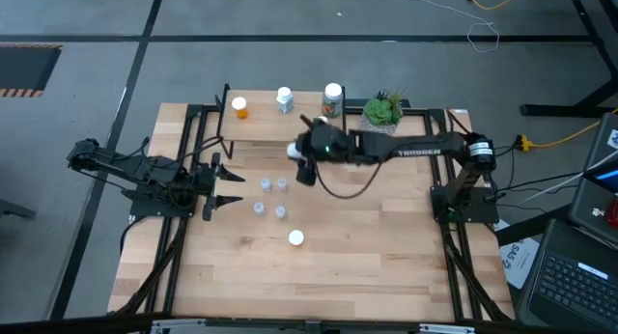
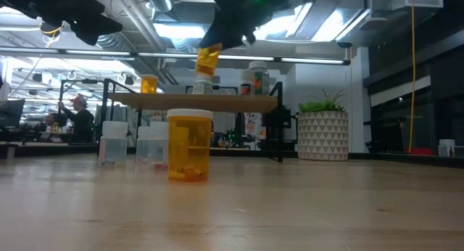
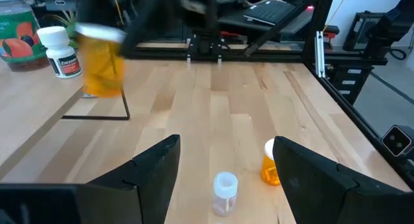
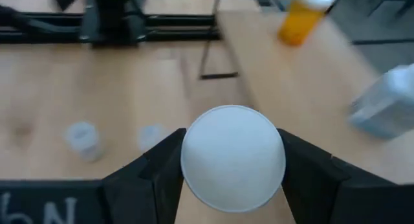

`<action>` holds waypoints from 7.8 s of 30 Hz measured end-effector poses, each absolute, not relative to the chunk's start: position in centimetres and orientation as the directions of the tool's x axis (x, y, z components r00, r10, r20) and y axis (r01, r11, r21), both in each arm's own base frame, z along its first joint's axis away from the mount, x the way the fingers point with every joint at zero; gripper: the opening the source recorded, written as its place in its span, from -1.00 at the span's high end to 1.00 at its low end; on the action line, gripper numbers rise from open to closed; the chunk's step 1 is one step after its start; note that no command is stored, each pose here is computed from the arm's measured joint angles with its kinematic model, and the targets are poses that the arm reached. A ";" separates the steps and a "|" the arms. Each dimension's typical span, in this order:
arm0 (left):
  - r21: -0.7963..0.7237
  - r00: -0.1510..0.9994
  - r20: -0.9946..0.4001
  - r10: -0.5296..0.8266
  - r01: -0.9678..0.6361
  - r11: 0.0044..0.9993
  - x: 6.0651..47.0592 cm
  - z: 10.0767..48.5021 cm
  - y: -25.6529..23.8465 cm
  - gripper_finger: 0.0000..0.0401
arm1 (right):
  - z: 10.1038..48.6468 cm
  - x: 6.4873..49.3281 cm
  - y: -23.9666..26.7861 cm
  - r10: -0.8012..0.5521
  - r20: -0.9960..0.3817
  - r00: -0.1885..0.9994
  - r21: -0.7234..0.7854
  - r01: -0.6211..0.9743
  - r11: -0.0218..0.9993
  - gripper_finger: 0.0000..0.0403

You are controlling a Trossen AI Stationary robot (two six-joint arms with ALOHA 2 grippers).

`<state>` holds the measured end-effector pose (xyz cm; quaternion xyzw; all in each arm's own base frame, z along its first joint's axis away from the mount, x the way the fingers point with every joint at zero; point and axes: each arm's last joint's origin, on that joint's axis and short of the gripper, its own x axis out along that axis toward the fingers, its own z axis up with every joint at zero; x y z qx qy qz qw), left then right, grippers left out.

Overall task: Pick and place medicine bottles onto shelf by color
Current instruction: Put the orange pill bottle on the shelf

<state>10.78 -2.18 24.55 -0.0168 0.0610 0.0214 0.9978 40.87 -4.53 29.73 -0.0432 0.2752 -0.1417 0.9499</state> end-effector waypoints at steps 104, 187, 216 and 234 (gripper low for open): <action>-0.060 0.991 -0.122 0.047 -0.055 0.997 10.8 24.6 -2.2 -0.21 | 22.3 40.7 15.1 0.046 -0.626 0.779 0.029 -0.036 0.999 -0.35; -0.048 0.986 -0.156 0.049 -0.057 0.997 10.7 24.2 -2.1 -0.21 | 15.9 42.2 14.1 -0.068 -0.738 0.672 -0.037 0.060 0.997 -0.54; -0.049 0.986 -0.162 0.049 -0.058 0.997 10.7 24.1 -2.1 -0.21 | 14.2 42.8 14.4 -0.034 -0.736 0.676 0.011 0.062 0.998 -0.39; -0.048 0.985 -0.164 0.049 -0.058 0.997 10.7 24.1 -2.1 -0.21 | 14.3 43.0 14.3 -0.049 -0.725 0.687 0.024 0.097 0.995 -0.06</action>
